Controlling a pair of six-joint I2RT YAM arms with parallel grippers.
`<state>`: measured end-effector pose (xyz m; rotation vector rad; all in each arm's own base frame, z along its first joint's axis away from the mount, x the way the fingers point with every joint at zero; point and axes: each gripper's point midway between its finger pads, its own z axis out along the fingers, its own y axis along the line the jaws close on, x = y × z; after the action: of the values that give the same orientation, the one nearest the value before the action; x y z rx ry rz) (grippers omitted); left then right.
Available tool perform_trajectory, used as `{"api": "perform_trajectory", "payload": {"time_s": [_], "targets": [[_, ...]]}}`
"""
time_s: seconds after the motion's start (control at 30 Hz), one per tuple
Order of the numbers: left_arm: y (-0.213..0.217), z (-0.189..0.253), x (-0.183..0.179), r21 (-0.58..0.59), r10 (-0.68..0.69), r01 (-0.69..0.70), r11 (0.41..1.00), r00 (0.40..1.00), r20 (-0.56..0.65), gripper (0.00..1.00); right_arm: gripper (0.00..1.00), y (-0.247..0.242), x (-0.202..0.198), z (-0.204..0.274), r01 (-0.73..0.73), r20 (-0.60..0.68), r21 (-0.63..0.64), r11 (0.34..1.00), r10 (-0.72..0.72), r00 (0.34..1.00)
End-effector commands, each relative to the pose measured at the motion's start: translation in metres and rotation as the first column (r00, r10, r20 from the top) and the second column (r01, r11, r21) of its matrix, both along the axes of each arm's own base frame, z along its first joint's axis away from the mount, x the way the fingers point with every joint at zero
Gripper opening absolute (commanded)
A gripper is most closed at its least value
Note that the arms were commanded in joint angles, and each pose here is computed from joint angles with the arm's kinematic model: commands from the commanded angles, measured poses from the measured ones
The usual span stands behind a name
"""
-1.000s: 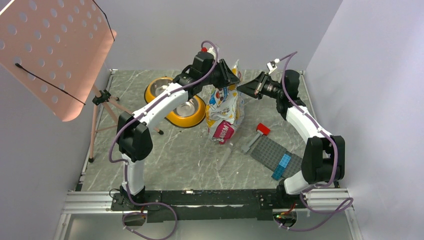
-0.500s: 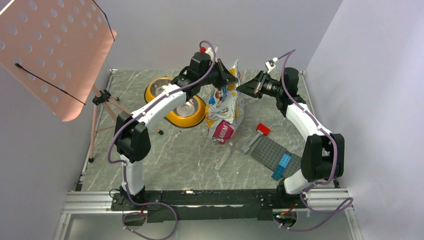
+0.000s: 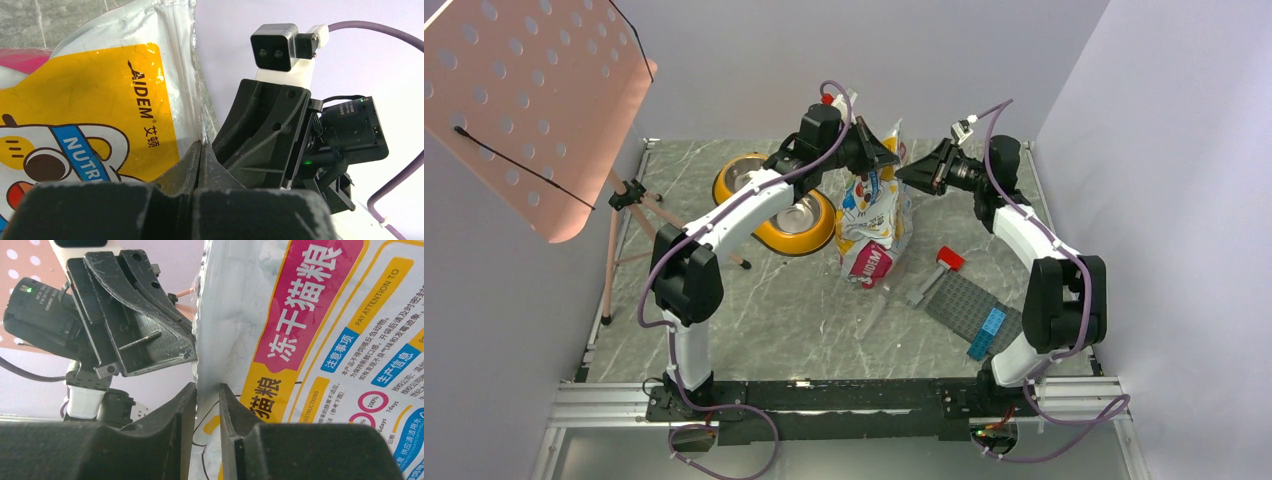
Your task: Serve the pet food
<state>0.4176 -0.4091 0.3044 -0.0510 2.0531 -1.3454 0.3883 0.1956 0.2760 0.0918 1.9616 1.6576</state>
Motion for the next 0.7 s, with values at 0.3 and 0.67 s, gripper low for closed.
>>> {"api": "perform_trajectory", "payload": {"time_s": [0.3, 0.67], "targets": [[0.005, 0.023, -0.015, -0.014, -0.03, 0.03, 0.999, 0.999, 0.011, 0.0, 0.14, -0.007, 0.013, 0.008, 0.006, 0.026, 0.017, 1.0, -0.007, 1.0], [0.046, -0.026, -0.008, 0.386, 0.169, -0.106, 0.917, 0.977, -0.132, 0.0, 0.0, -0.033, 0.031, -0.013, 0.256, 0.039, -0.266, 0.929, -0.255, 0.966]]}}
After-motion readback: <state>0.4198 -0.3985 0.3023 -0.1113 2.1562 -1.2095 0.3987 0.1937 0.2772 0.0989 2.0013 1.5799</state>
